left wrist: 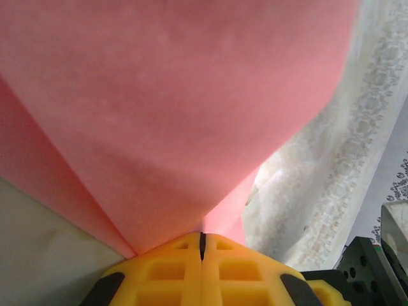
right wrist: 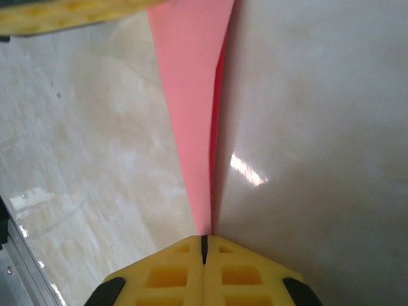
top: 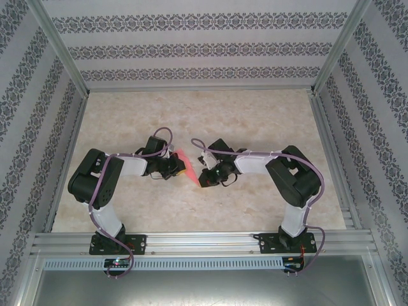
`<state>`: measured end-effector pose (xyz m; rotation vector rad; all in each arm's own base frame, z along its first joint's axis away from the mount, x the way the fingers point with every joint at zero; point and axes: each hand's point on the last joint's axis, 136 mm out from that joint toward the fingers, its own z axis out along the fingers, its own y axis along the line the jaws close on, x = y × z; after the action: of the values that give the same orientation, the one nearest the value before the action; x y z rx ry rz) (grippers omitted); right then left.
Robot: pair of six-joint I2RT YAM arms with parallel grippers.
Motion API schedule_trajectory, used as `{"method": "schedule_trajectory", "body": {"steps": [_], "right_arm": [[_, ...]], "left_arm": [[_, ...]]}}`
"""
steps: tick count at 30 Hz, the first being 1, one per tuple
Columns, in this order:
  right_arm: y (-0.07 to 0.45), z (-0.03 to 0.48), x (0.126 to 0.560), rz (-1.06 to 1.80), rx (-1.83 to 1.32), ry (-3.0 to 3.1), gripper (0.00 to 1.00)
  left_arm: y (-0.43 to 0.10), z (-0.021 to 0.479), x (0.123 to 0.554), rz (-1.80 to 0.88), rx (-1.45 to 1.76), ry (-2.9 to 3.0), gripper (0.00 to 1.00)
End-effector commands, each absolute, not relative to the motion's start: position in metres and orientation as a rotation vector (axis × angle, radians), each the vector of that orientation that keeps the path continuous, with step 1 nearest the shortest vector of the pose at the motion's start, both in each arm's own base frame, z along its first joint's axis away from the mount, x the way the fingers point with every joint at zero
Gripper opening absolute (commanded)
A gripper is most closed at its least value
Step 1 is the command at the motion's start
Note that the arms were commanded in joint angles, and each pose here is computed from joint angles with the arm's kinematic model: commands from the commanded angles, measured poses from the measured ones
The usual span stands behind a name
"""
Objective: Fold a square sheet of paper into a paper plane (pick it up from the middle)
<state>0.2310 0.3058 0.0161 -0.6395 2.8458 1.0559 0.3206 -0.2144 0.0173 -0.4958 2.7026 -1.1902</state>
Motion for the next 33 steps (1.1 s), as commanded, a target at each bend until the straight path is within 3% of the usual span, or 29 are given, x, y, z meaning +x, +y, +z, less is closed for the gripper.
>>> {"method": "schedule_trajectory", "body": {"steps": [1,8,14,22,33], "right_arm": [[0.283,0.011,0.208,0.975,-0.652,2.949,0.00],[0.319,0.057,0.259,0.967,-0.616,2.674,0.00],[0.349,0.049,0.288,0.945,-0.583,2.625,0.00],[0.367,0.036,0.293,0.970,-0.616,2.637,0.00],[0.336,-0.002,0.252,0.907,-0.763,2.748,0.00]], "left_arm": [[-0.190,-0.020,0.296,-0.964,-0.610,2.844,0.00],[-0.192,-0.017,0.298,-0.984,-0.600,2.830,0.00],[-0.194,-0.017,0.299,-1.000,-0.594,2.828,0.00],[-0.193,-0.018,0.298,-0.996,-0.600,2.829,0.00],[-0.188,-0.025,0.296,-0.946,-0.640,2.852,0.00]]}}
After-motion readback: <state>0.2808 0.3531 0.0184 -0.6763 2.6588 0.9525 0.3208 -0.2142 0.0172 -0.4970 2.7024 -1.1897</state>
